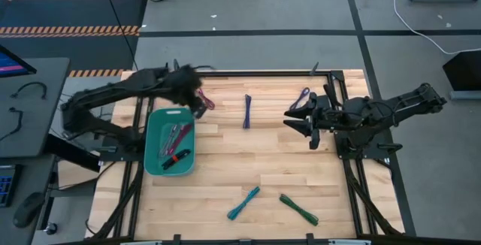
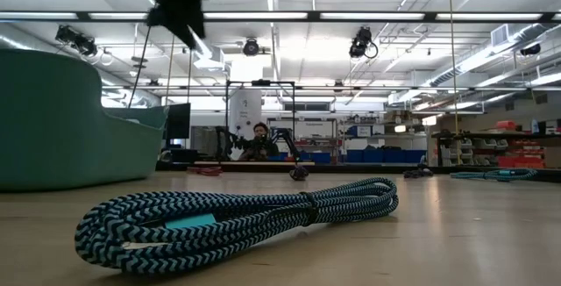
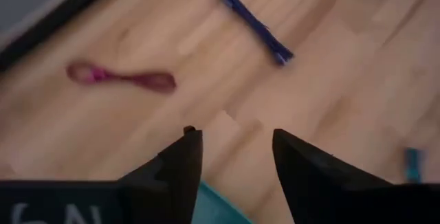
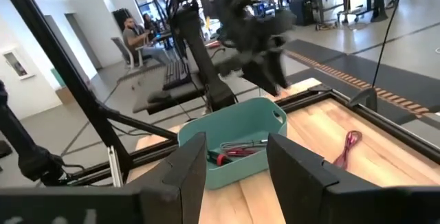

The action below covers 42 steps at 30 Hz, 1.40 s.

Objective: Pick and place USB-C Cables
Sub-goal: Put the red charger cable into the blue bin

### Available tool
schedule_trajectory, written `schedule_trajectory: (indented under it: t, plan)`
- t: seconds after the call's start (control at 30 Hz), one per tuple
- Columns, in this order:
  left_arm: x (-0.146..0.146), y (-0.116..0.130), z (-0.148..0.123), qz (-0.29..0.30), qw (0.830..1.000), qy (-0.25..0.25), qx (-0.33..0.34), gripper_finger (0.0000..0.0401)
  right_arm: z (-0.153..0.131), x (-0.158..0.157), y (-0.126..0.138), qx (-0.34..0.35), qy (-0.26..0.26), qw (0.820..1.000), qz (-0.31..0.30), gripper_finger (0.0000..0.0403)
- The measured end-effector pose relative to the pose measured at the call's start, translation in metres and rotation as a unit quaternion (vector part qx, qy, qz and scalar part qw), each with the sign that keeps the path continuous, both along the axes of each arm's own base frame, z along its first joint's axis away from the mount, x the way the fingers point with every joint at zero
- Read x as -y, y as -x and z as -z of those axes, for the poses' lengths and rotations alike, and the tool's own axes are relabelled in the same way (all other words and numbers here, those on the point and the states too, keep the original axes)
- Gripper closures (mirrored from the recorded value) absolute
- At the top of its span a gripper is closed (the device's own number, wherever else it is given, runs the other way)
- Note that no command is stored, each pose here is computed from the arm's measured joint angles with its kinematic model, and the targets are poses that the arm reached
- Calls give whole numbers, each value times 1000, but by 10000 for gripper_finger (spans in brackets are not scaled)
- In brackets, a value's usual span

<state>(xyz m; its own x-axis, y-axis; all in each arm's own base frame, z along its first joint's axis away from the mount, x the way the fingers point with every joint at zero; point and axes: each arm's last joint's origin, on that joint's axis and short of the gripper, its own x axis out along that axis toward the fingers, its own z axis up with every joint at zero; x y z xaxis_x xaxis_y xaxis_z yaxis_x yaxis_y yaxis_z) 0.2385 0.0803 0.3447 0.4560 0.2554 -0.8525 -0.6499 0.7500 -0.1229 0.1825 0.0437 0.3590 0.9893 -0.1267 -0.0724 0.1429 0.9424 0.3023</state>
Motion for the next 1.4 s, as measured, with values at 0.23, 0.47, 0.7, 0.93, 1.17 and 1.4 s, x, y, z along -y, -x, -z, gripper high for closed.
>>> schedule_trajectory:
  t: [0.23,0.47,0.7,0.93,1.17,1.4]
  plan:
    - [-45,-70,50,145,978,-37,-142,225,2,-3,-3,1,-43,999,-2,245]
    - [-65,-106,126,341,881,-93,-315,176,2,-13,0,4,-106,994,-24,245]
    - [-81,-116,169,418,819,-107,-378,148,4,-23,1,8,-142,990,0,245]
    - [-102,-116,196,460,805,-83,-366,188,9,-30,-4,11,-162,986,40,245]
    - [-109,-115,209,477,796,-66,-367,247,13,-38,-14,18,-177,983,45,245]
    - [-104,-121,210,483,791,-82,-367,378,14,-41,-19,25,-182,982,43,245]
